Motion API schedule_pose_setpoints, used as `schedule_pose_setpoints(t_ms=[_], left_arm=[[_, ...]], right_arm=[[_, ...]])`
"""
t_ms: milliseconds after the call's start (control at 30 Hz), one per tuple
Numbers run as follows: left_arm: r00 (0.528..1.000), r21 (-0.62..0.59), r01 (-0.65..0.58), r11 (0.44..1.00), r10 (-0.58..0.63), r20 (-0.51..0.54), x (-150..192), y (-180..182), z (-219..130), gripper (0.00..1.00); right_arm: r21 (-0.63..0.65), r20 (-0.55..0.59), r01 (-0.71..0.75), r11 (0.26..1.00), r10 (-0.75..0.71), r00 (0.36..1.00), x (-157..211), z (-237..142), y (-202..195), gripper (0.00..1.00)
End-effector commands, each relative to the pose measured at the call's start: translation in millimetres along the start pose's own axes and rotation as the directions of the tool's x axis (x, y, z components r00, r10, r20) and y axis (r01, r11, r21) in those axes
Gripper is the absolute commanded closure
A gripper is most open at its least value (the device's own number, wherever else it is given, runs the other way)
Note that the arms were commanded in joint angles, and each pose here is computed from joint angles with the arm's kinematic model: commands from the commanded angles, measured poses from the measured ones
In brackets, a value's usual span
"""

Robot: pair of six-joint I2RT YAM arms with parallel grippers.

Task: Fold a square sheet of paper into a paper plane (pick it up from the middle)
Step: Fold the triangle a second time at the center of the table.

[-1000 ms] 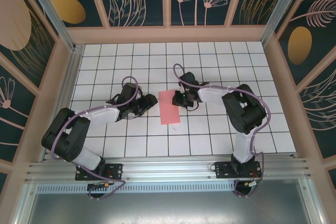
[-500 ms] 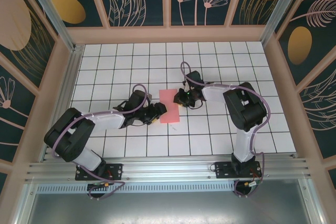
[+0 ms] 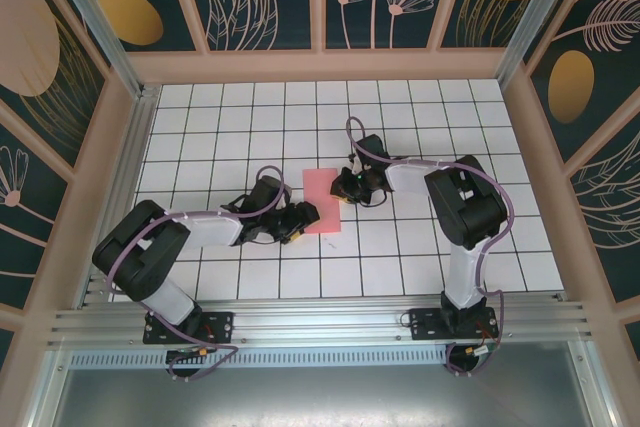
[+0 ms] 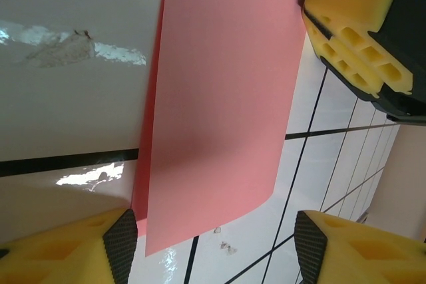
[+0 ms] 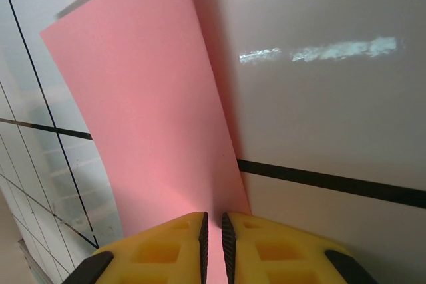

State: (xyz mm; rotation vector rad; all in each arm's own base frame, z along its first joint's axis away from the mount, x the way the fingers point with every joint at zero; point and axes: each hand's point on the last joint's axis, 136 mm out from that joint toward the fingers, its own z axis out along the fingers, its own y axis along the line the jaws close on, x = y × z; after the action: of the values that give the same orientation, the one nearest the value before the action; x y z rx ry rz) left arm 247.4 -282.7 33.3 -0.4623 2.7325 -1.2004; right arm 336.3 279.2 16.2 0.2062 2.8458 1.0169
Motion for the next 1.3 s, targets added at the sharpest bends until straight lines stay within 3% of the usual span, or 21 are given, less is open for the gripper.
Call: schedule_pose_setpoints(t_ms=[0, 300, 400, 533, 700, 1067, 1267], left_arm=[[1.000, 0.035, 0.012, 0.999, -0.011, -0.028, 3.7, -9.8, 3.8, 0.41], [0.998, -0.003, 0.035, 0.999, -0.035, 0.044, -8.0, -2.0, 2.6, 0.76], [0.996, -0.047, 0.041, 0.998, -0.038, 0.076, -12.2, 6.3, 0.9, 0.89], [0.996, -0.123, 0.020, 0.992, -0.009, 0.090, -14.9, 17.8, -1.1, 0.99], [0.996, -0.196, -0.016, 0.980, 0.033, 0.086, -18.1, 24.8, -1.7, 1.00], [0.993, -0.198, -0.058, 0.978, 0.078, 0.094, -26.5, 8.5, -4.0, 1.00], [0.991, -0.125, -0.080, 0.989, 0.093, 0.096, -30.0, -13.8, -3.4, 0.81]], right_arm=[[0.139, -0.036, -0.079, 0.987, 0.085, 0.996, 15.9, 17.7, -49.9, 0.82], [0.103, -0.044, -0.076, 0.992, 0.081, 0.996, 14.7, 15.2, -42.7, 0.82], [0.051, -0.026, -0.043, 0.998, 0.044, 0.999, 8.1, 4.4, -26.5, 0.82], [-0.055, 0.023, 0.053, 0.997, -0.051, 0.998, -1.1, -21.0, 7.1, 0.78], [-0.121, 0.014, 0.142, 0.982, -0.142, 0.990, 10.0, -31.3, 30.8, 0.77], [-0.009, -0.042, 0.125, 0.992, -0.125, 0.991, 19.1, -3.8, 7.3, 0.83], [0.031, -0.070, 0.097, 0.995, -0.095, 0.993, 22.3, 7.1, -7.2, 0.84]])
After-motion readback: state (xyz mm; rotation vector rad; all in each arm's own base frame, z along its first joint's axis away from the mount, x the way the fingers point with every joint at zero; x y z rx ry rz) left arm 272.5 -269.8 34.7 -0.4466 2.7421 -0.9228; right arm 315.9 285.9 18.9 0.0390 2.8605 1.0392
